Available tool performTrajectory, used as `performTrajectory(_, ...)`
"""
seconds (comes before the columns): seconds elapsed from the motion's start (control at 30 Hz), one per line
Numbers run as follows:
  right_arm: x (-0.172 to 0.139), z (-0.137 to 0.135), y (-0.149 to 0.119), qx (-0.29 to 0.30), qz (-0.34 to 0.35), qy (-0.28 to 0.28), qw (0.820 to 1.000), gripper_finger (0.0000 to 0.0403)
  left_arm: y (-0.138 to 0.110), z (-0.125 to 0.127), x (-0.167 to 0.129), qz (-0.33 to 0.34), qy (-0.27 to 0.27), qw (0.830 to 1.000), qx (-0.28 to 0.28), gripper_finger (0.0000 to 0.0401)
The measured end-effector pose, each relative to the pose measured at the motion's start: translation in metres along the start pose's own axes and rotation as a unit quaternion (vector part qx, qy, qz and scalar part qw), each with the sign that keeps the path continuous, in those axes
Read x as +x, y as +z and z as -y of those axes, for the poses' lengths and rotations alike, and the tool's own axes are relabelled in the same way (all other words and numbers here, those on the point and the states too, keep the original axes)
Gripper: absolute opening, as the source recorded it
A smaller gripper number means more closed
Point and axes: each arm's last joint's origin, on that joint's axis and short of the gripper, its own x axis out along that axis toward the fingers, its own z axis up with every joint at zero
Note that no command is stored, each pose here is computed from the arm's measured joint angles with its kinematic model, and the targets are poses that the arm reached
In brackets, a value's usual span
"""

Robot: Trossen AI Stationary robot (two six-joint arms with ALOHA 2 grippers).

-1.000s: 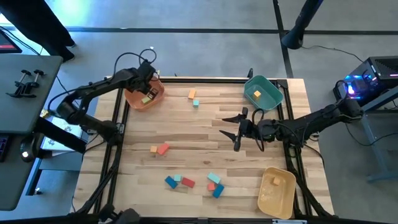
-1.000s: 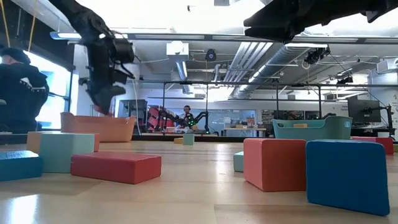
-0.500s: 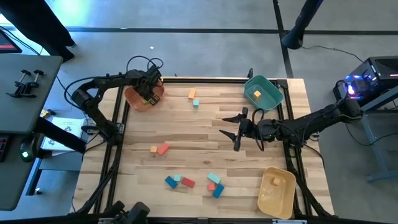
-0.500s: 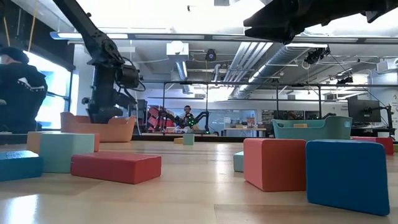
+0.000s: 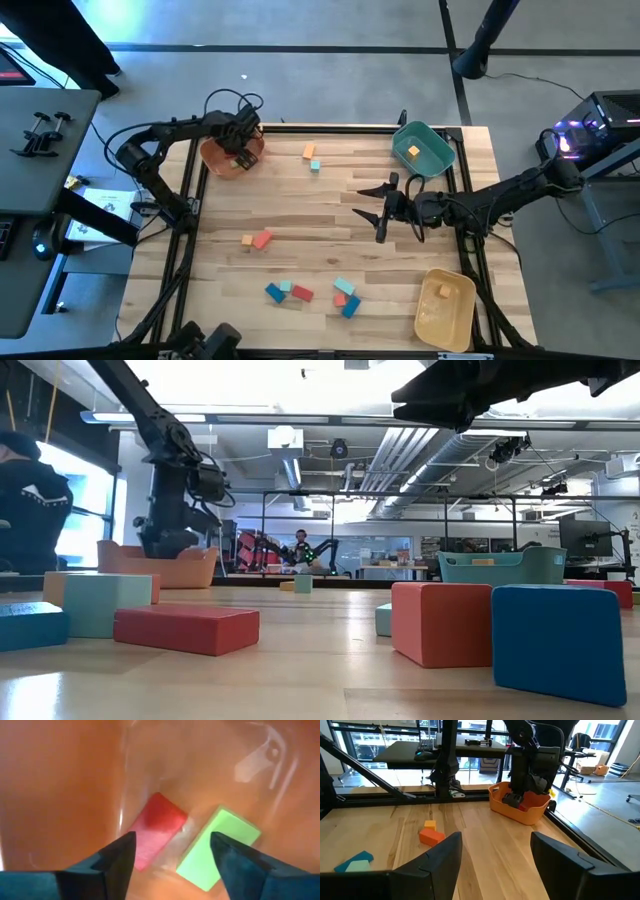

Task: Sort blocks by size
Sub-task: Put the thin red rectangular block into the orange bin, then put the light blue cube block into the yellow bin

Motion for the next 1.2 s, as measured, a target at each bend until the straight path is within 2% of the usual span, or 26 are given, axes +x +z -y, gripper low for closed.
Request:
performTrajectory(0.27,0.000,0.000,0.000,0.000,0.000,0.000,1.000,0.0233,0.009,-0.005,-0.031,0.006,-0.002,1.000,-0.003,0.0260)
performTrajectory(0.4,0.000,0.000,0.000,-0.001,-0.001,0.000,1.000,0.0233,0.009,-0.005,-0.060,0.052,-0.001,0.999,-0.005,0.0260)
performTrajectory(0.57,0.000,0.000,0.000,-0.001,-0.002,0.000,1.000,0.0233,-0.003,-0.001,-0.100,0.124,-0.005,0.992,0.012,0.0260)
performTrajectory(0.73,0.000,0.000,0.000,-0.001,-0.002,-0.007,1.000,0.0233,-0.017,0.006,-0.129,0.194,-0.060,0.978,0.051,0.0260)
performTrajectory(0.87,0.000,0.001,0.000,-0.010,-0.002,-0.016,1.000,0.0233,-0.015,0.017,-0.144,0.264,-0.104,0.953,0.104,0.0260)
performTrajectory(0.97,0.000,0.001,0.000,-0.010,-0.002,-0.018,1.000,0.0233,-0.008,0.029,-0.151,0.317,-0.137,0.928,0.139,0.0260)
performTrajectory(1.07,0.000,0.001,-0.001,-0.012,-0.004,-0.019,1.000,0.0233,-0.002,0.045,-0.149,0.380,-0.167,0.894,0.172,0.0260)
performTrajectory(1.2,0.000,0.001,-0.002,-0.017,-0.010,-0.019,1.000,0.0233,0.003,0.069,-0.142,0.467,-0.203,0.837,0.202,0.0260)
